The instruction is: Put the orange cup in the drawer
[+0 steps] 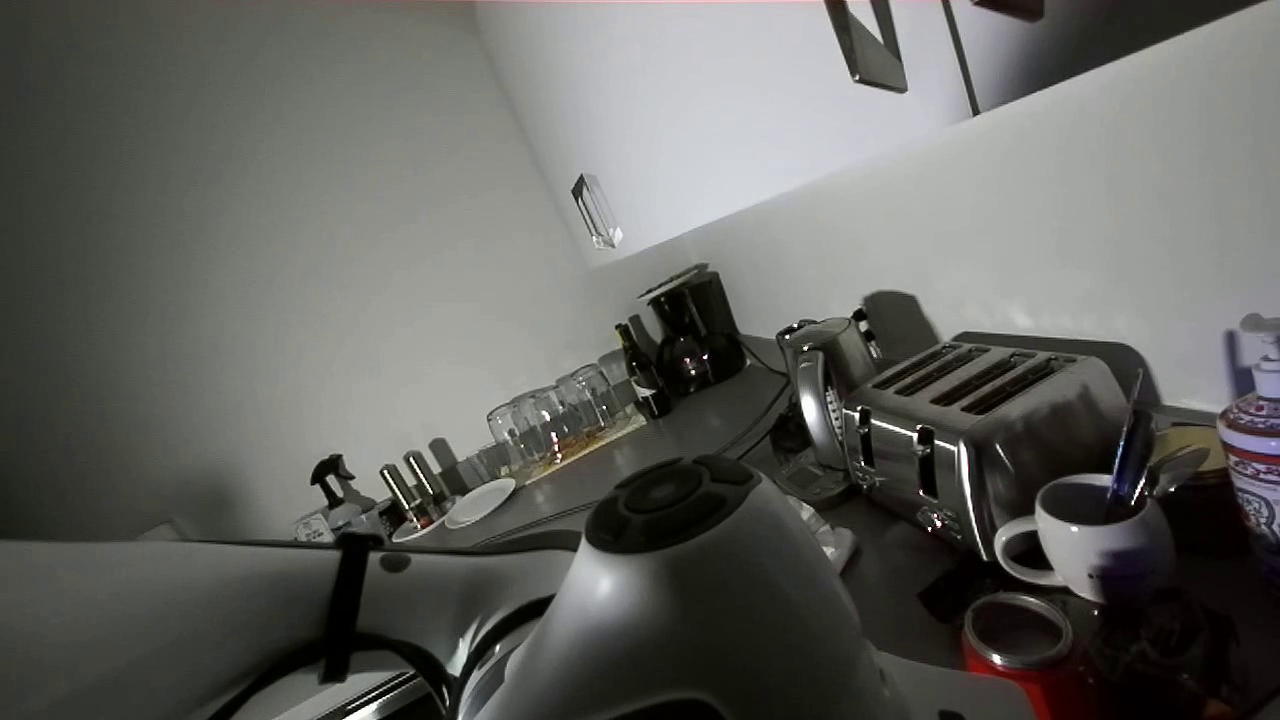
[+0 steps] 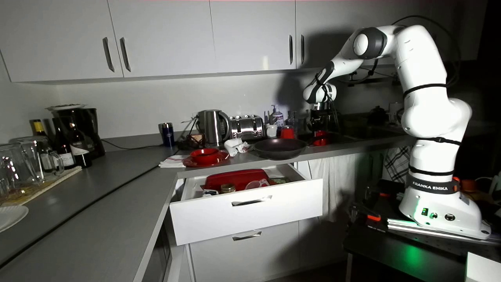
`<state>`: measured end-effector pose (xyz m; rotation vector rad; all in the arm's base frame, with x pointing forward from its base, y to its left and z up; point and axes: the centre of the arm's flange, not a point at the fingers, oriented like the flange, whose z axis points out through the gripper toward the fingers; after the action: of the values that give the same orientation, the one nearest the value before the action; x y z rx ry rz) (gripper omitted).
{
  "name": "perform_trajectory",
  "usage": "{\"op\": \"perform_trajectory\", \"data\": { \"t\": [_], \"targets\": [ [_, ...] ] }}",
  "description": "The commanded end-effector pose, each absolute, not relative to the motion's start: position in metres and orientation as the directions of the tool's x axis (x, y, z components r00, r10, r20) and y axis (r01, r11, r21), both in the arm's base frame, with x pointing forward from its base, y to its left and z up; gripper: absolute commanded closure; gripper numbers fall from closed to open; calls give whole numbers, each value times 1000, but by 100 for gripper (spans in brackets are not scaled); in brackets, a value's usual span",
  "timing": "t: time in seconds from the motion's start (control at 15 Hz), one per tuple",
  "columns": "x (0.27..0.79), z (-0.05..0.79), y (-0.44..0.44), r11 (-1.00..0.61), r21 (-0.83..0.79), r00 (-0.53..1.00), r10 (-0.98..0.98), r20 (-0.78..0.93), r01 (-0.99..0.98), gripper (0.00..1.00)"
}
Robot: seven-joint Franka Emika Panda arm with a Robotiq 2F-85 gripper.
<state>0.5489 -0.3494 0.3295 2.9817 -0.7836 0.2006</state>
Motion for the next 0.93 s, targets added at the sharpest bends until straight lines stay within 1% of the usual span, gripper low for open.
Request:
{"op": "perform_trajectory", "data": {
  "t": [0.0,0.87],
  "targets": [
    [546,332,-358,-859,13,852,-505,140,-512,92],
    [495,345,-407,-790,31,783,-601,161,-612,92]
  ]
}}
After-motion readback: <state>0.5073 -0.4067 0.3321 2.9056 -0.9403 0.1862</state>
